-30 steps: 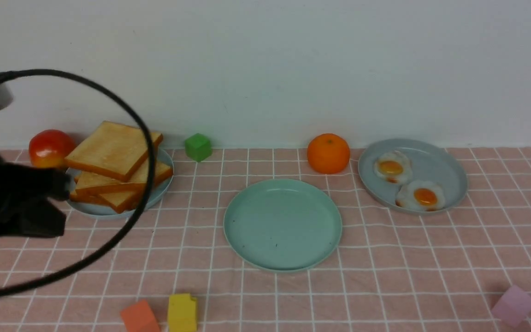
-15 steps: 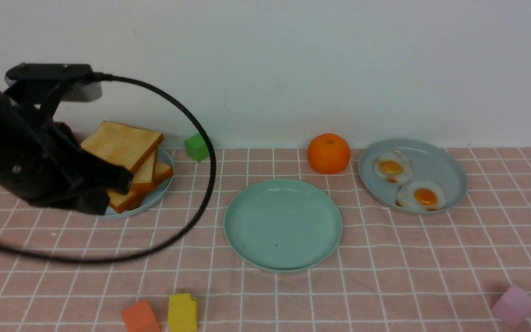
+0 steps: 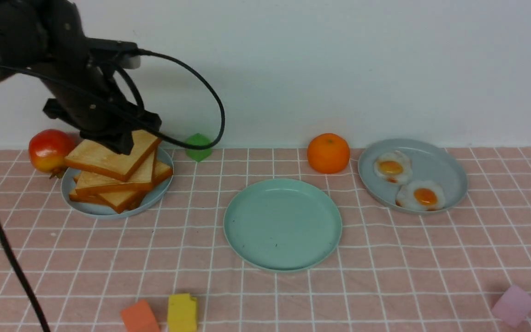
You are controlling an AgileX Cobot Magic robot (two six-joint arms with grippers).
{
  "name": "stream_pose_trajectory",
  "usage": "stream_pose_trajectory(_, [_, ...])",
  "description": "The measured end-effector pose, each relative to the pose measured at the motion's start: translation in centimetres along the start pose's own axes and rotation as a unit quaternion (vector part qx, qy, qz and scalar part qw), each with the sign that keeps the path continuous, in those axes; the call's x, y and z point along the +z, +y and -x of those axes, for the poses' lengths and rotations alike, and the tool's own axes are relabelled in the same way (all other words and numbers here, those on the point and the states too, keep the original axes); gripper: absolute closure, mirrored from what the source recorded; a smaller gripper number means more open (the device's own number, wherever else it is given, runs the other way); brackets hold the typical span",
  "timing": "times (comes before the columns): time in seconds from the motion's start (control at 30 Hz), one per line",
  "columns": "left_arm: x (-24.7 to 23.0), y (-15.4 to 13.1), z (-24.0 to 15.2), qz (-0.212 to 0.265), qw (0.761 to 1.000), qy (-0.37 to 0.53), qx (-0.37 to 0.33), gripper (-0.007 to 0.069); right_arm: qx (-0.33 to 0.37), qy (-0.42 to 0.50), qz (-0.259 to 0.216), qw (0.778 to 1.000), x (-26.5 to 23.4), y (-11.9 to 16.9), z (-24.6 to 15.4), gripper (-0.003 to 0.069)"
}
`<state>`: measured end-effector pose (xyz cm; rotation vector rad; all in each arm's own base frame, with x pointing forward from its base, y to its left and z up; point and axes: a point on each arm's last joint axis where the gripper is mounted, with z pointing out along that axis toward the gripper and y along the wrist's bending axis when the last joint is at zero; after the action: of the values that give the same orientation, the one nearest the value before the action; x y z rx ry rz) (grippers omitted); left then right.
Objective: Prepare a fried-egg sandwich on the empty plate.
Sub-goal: Use the left arm to grab a slice of bread
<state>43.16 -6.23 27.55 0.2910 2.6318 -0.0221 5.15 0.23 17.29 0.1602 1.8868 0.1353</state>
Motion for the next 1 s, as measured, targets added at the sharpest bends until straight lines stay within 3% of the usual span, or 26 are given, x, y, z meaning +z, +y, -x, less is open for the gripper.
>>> stream_pose_trajectory(0.17, [1.7, 0.2, 0.4, 0.011, 1.0, 0.003, 0.014, 0.0349, 0.0, 0.0, 0.0, 1.0, 0.0, 0.0, 0.0, 0.0418])
stream_pose_trajectory(0.27, [1.6, 0.3, 0.4, 0.012, 1.0, 0.002, 0.015, 0.0294, 0.0, 0.0, 0.0, 1.0, 0.0, 0.0, 0.0, 0.0418])
stream_pose_trajectory(0.53, [1.5, 0.2, 0.3, 0.007, 1.0, 0.011, 0.011, 0.0274, 0.008, -0.005, 0.002, 1.0, 0.0, 0.0, 0.1, 0.0418])
stream_pose_trajectory(0.63, [1.5, 0.2, 0.3, 0.007, 1.0, 0.014, 0.011, 0.0272, 0.119, -0.028, 0.031, 0.992, 0.1, 0.4, 0.3, 0.0418])
stream_pose_trajectory(0.8, [1.7, 0.2, 0.6, 0.009, 1.0, -0.006, 0.012, 0.027, 0.288, -0.117, 0.074, 0.947, -0.2, 0.6, 2.1, 0.0418])
stream_pose_trajectory(0.9, [2.4, 0.3, 1.0, 0.013, 0.999, -0.03, 0.014, 0.0262, 0.318, -0.127, 0.087, 0.936, -0.5, 0.8, 2.8, 0.0429])
stream_pose_trajectory(1.0, [3.4, 0.4, 1.3, 0.022, 0.998, -0.048, 0.022, 0.0239, 0.271, -0.084, 0.117, 0.952, -2.0, 2.2, 5.0, 0.047])
